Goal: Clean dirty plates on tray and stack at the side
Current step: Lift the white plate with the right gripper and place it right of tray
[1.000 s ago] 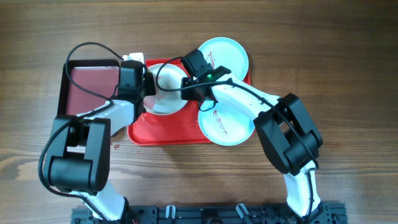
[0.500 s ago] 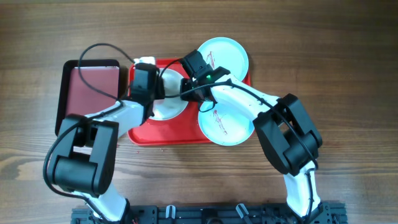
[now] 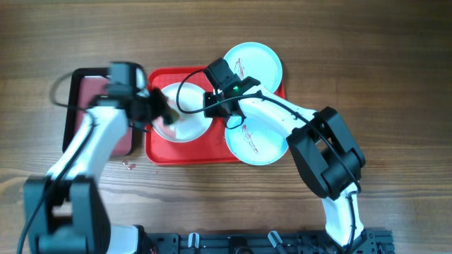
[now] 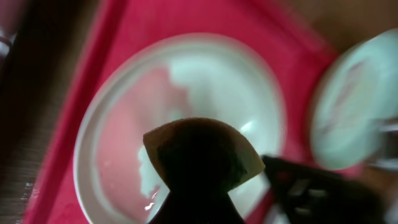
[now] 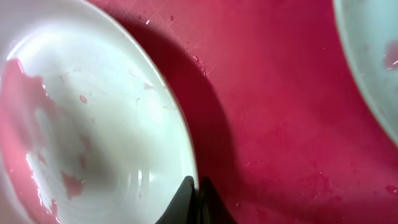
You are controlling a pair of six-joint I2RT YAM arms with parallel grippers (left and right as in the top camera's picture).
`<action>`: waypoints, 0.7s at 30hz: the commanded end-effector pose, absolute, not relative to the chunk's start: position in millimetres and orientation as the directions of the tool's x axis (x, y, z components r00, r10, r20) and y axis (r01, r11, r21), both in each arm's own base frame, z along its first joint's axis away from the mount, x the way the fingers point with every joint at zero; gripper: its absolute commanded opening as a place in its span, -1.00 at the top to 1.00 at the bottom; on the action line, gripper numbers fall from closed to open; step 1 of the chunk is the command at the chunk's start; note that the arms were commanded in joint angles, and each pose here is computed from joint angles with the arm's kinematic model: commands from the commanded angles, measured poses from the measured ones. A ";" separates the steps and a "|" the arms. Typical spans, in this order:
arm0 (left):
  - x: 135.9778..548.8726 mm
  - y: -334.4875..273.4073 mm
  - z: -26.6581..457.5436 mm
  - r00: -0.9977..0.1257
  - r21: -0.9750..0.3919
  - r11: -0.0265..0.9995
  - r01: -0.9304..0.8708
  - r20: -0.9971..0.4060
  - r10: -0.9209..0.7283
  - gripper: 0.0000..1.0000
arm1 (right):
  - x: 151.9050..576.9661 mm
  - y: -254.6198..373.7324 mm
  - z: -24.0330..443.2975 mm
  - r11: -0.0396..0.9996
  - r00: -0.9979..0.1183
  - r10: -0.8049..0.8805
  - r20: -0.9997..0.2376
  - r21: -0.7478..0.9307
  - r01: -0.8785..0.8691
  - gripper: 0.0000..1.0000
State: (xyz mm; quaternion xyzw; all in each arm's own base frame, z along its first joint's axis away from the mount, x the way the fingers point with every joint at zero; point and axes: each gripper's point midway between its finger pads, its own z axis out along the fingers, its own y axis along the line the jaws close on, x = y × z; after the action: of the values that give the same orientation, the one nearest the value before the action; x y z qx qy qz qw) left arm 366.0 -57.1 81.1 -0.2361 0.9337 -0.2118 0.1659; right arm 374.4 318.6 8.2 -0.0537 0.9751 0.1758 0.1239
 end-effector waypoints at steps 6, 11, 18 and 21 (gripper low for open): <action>341.3 32.7 136.7 -0.738 -0.419 0.789 -0.449 -0.325 -0.592 0.92 | 374.7 314.4 38.6 0.917 -0.925 -0.233 -0.299 0.248 -0.312 0.91; 342.7 33.0 135.5 -0.737 -0.419 0.789 -0.449 -0.325 -0.592 0.92 | 400.6 273.2 108.4 0.964 -0.821 -0.266 -0.506 -0.127 -0.234 0.91; 342.5 32.9 115.9 -0.752 -0.404 0.778 -0.481 -0.266 -0.603 0.92 | 379.1 274.8 206.1 0.740 -0.504 -0.563 -0.655 -0.671 0.046 0.91; 341.4 32.7 103.4 -0.762 -0.392 0.774 -0.497 -0.229 -0.605 0.92 | 362.4 293.3 226.7 0.690 -0.425 -0.624 -0.655 -0.718 0.093 0.91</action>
State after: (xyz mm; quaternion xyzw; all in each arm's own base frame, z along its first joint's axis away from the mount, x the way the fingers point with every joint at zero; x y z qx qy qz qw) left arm 342.9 31.0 113.4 -0.3012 0.9212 -0.1611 0.1865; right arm 364.4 301.2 177.2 -0.2021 0.8238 -0.2787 0.4504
